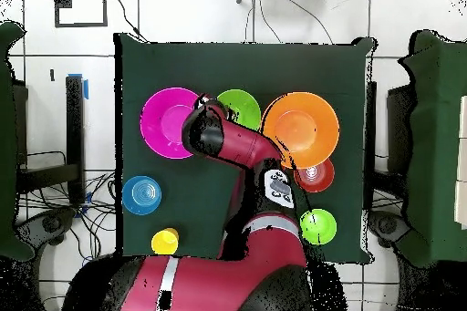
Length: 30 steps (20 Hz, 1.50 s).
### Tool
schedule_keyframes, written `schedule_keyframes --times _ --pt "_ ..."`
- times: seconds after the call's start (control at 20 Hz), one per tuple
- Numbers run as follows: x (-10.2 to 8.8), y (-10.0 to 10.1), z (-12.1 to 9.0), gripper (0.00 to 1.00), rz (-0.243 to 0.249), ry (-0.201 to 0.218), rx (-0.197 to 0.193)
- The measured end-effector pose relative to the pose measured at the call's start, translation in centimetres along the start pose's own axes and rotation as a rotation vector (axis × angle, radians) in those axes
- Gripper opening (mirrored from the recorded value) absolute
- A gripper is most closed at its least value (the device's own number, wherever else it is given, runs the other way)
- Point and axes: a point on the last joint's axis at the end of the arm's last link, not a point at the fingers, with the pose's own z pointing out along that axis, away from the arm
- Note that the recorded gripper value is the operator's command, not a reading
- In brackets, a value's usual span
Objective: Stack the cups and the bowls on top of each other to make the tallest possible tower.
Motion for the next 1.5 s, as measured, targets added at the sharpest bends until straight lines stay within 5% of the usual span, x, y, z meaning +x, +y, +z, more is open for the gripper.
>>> schedule_keyframes --times 0.05,0.3,0.35,1.5 --pt "0.0 0.0 0.0 0.0 -0.001 -0.001 0.001" --pt "0.0 0.1 -0.2 0.0 -0.006 -0.006 0.007" --pt "0.0 -0.1 -0.4 1.0 -0.012 -0.012 0.015" --pt "-1.7 -0.9 -1.7 1.0 0.0 -0.045 0.034"
